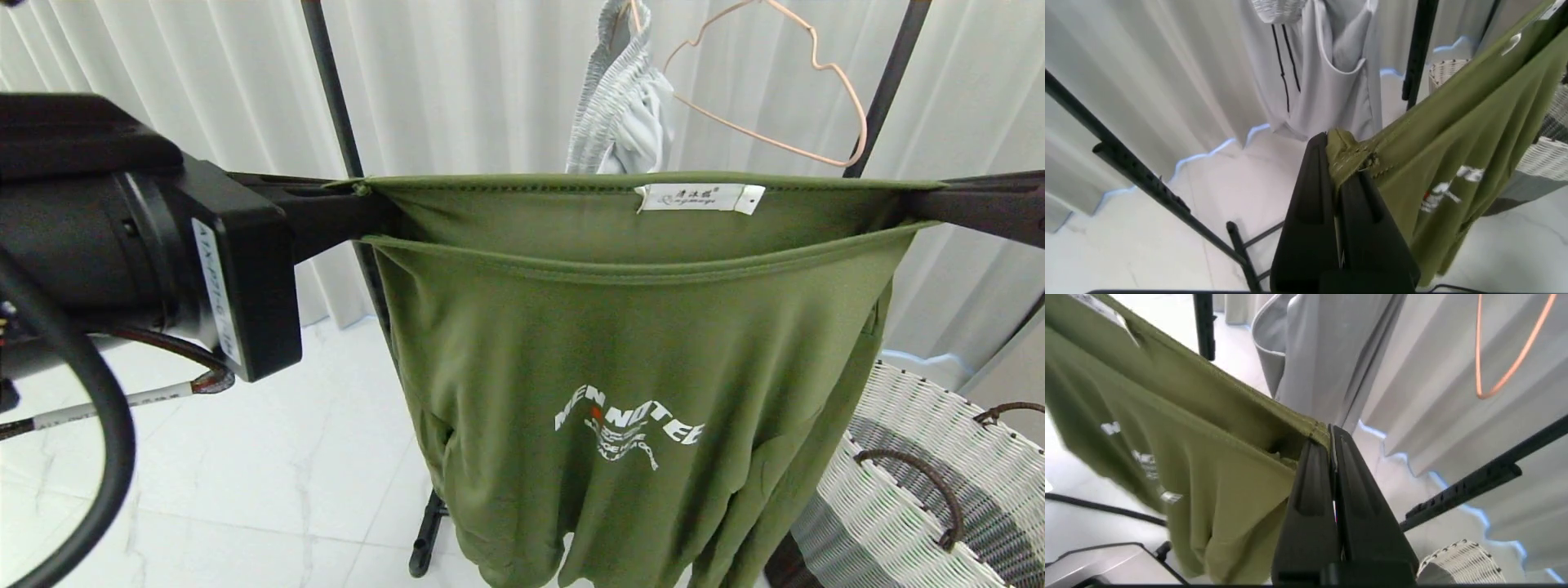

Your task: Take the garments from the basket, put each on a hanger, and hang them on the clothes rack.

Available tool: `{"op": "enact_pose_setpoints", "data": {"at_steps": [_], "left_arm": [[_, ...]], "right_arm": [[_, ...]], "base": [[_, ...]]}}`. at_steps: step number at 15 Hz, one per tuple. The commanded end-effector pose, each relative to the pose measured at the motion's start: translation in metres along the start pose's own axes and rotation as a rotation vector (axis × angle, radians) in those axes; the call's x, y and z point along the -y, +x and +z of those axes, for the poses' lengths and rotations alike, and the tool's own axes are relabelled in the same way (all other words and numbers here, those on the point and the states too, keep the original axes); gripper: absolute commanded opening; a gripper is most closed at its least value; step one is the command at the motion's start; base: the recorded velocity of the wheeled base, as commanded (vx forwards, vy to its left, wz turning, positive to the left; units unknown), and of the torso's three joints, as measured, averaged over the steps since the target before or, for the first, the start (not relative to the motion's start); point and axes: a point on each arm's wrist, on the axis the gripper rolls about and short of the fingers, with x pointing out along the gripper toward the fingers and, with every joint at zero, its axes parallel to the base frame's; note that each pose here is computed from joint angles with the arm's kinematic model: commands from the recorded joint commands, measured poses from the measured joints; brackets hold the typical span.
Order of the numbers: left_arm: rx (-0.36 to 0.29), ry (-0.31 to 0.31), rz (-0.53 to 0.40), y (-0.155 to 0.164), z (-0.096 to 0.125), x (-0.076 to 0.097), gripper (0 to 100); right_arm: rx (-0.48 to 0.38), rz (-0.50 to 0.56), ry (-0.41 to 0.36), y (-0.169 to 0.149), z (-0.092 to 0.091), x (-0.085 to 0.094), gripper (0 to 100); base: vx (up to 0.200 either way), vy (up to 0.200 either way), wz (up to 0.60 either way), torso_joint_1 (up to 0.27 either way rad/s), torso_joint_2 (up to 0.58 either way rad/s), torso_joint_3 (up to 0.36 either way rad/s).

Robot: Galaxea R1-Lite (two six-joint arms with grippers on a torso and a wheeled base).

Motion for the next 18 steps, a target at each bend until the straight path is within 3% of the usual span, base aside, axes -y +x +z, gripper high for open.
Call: {"op": "enact_pose_setpoints", "data": {"at_steps": [1, 2, 7, 9, 15, 18], "left_arm": [[-0.002, 0.001, 0.001, 0.001, 0.0, 0.0, 0], [-0.001, 0.001, 0.001, 0.001, 0.0, 0.0, 0], [-0.004, 0.002, 0.004, 0.001, -0.001, 0.0, 0], [-0.011, 0.002, 0.007, 0.001, -0.003, 0.0, 0], [-0.061, 0.002, 0.081, 0.01, -0.013, -0.01, 0], [-0.068, -0.001, 0.159, 0.002, -0.016, -0.015, 0]], "right_arm": [[0.008, -0.002, 0.001, -0.004, 0.001, 0.001, 0], [0.006, -0.001, 0.001, -0.003, 0.001, 0.001, 100], [0.003, 0.004, -0.011, -0.01, -0.004, 0.0, 100], [-0.02, -0.006, -0.04, -0.02, -0.014, 0.001, 100], [-0.017, -0.024, -0.071, -0.035, -0.02, 0.003, 100], [-0.149, -0.167, -0.115, -0.024, -0.042, 0.008, 100]], "base": [[0.0, 0.0, 0.0, 0.0, 0.0, 0.0], [0.0, 0.0, 0.0, 0.0, 0.0, 0.0], [0.0, 0.0, 0.0, 0.0, 0.0, 0.0], [0.0, 0.0, 0.0, 0.0, 0.0, 0.0], [0.0, 0.0, 0.0, 0.0, 0.0, 0.0], [0.0, 0.0, 0.0, 0.0, 0.0, 0.0]]}}
